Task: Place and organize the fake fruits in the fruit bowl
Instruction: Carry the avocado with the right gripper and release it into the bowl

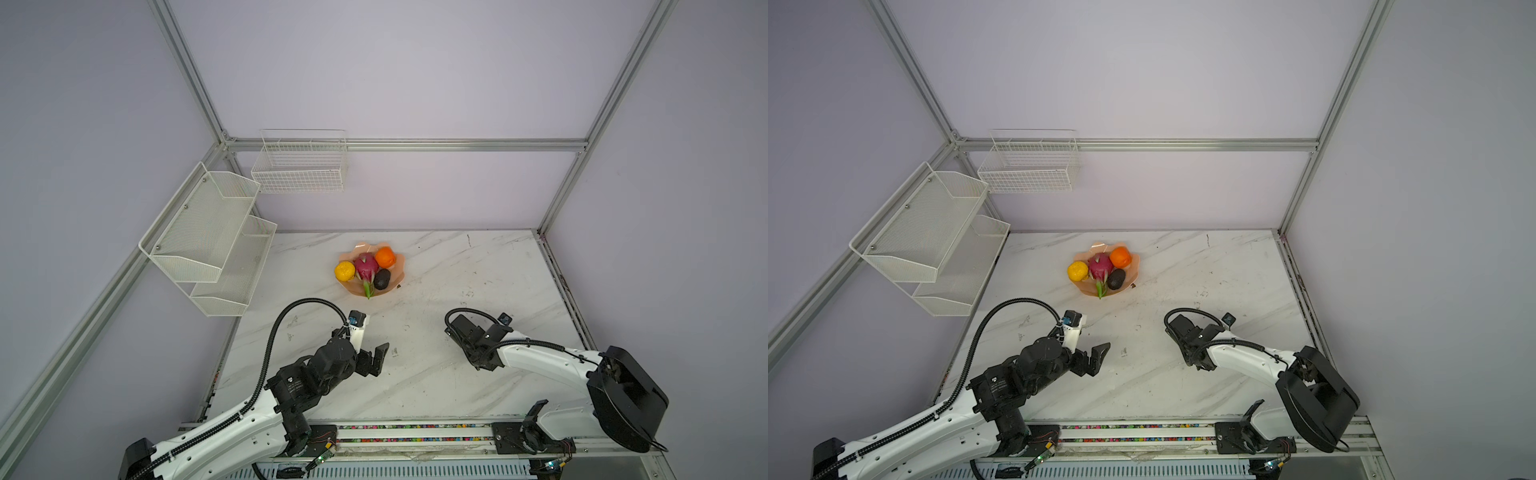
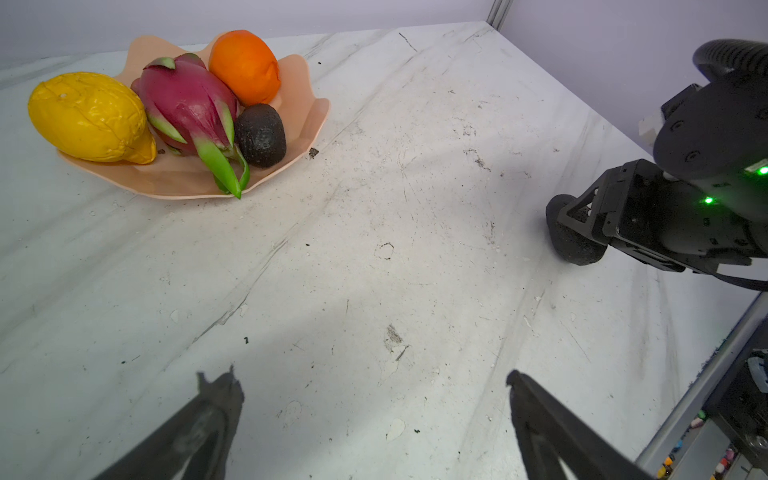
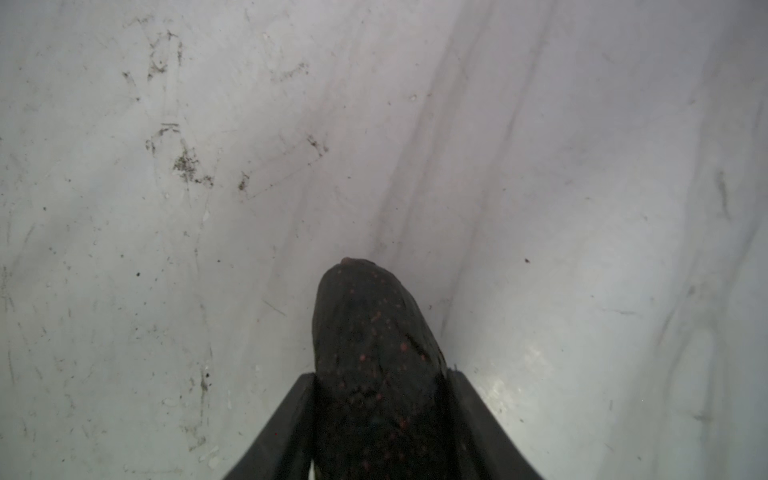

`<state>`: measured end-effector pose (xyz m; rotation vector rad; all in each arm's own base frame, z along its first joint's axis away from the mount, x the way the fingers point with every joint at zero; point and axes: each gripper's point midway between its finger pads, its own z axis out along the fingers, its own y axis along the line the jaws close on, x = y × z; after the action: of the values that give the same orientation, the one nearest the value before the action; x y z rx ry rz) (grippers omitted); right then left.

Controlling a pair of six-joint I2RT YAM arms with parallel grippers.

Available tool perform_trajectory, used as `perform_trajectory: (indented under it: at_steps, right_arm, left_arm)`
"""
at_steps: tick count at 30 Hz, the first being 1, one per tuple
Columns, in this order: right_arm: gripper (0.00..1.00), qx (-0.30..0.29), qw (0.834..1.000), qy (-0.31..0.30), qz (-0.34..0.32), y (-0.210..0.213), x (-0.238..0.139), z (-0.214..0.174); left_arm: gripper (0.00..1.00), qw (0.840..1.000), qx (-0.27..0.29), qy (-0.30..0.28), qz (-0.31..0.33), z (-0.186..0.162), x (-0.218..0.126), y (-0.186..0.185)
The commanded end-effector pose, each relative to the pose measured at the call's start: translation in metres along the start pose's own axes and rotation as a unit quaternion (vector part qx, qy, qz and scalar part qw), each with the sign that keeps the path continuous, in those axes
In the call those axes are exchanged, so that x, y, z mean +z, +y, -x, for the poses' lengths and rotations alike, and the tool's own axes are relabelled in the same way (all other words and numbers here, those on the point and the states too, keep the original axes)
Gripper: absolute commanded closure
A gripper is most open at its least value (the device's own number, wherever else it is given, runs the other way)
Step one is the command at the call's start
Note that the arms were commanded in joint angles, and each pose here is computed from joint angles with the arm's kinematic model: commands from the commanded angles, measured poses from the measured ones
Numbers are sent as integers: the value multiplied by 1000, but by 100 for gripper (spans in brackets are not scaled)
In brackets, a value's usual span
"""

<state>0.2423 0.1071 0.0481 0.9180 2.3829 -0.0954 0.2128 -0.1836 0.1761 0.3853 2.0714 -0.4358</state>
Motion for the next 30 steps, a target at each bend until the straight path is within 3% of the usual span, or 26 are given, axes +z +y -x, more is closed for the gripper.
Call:
perform_trajectory:
  at_steps: [1, 5, 10, 15, 18, 23, 30]
  right_arm:
    - [52, -66, 998, 13, 8, 19, 13, -6]
    - [57, -97, 994, 18, 45, 40, 20, -9]
    - [57, -157, 976, -27, 150, 121, -15, 24]
    - [60, -215, 929, -56, 297, 226, -57, 39]
    - [60, -233, 907, -74, 343, 269, -69, 43]
    - [60, -255, 890, -74, 371, 323, -64, 37]
    - [59, -261, 890, -63, 369, 356, -39, 24]
  left_arm:
    - [0, 998, -9, -62, 16, 60, -19, 0]
    - [0, 996, -17, -76, 41, 70, -22, 8]
    - [0, 992, -27, -86, 86, 89, -31, 28]
    - [1, 995, -39, -53, 69, 102, -26, 34]
    - [1, 996, -50, -45, 65, 113, -23, 38]
    - [1, 992, -66, -34, 102, 119, -14, 63]
    - [1, 989, -77, -32, 124, 124, -12, 86]
